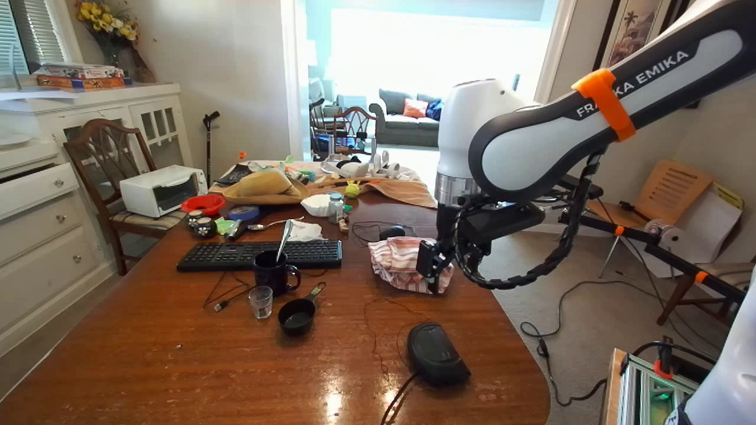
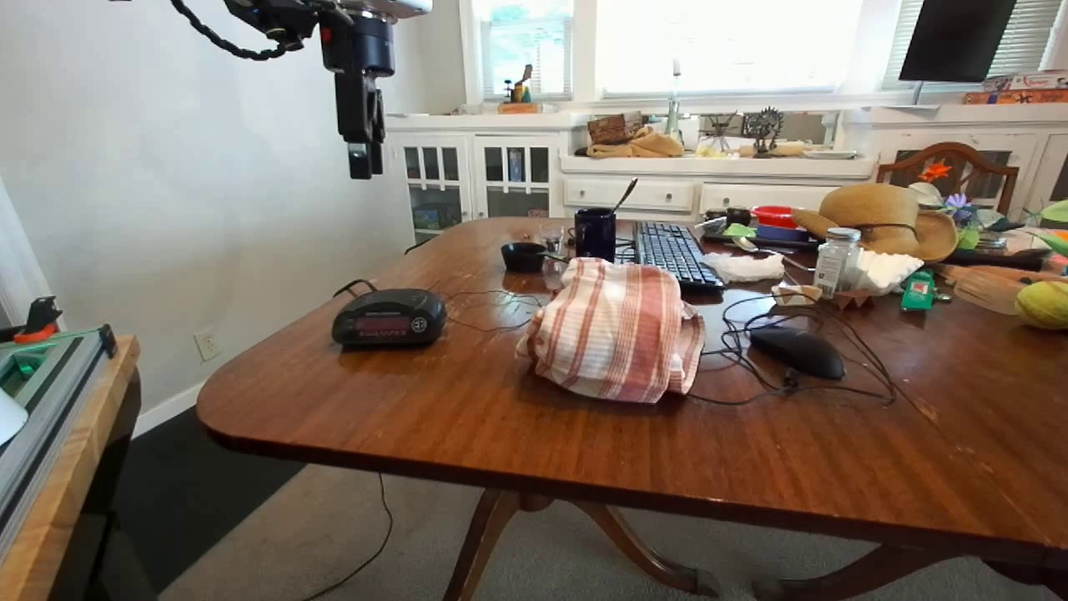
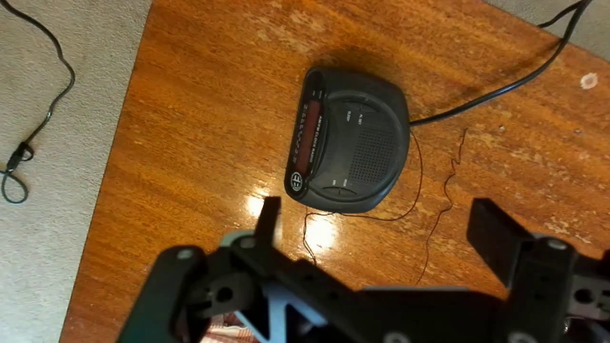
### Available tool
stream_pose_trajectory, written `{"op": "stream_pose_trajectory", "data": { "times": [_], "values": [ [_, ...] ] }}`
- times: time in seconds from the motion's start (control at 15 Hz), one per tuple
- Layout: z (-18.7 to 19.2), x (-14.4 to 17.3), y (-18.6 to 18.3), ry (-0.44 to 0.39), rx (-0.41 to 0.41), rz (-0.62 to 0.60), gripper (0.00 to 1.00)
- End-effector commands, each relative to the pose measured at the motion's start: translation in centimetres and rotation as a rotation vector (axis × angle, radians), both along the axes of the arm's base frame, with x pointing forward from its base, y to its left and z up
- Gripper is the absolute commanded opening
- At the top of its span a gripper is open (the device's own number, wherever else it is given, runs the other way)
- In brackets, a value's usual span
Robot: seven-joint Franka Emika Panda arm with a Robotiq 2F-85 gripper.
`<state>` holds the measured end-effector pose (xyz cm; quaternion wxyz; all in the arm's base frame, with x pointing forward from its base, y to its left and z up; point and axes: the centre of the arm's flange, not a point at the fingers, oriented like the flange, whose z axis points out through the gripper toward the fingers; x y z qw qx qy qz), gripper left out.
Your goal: Press the button on the right side of the black alarm clock
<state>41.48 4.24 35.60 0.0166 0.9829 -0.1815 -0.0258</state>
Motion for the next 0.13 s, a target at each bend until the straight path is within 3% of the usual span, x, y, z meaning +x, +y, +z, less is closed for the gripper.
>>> {"op": "stream_pose_trajectory", "data": {
  "times": [0.0,0.07],
  "values": [
    [-0.05,0.01,-0.01,0.001,0.0,0.0,1.0],
    [-0.13,0.02,-0.02,0.003,0.0,0.0,1.0]
  ]
}}
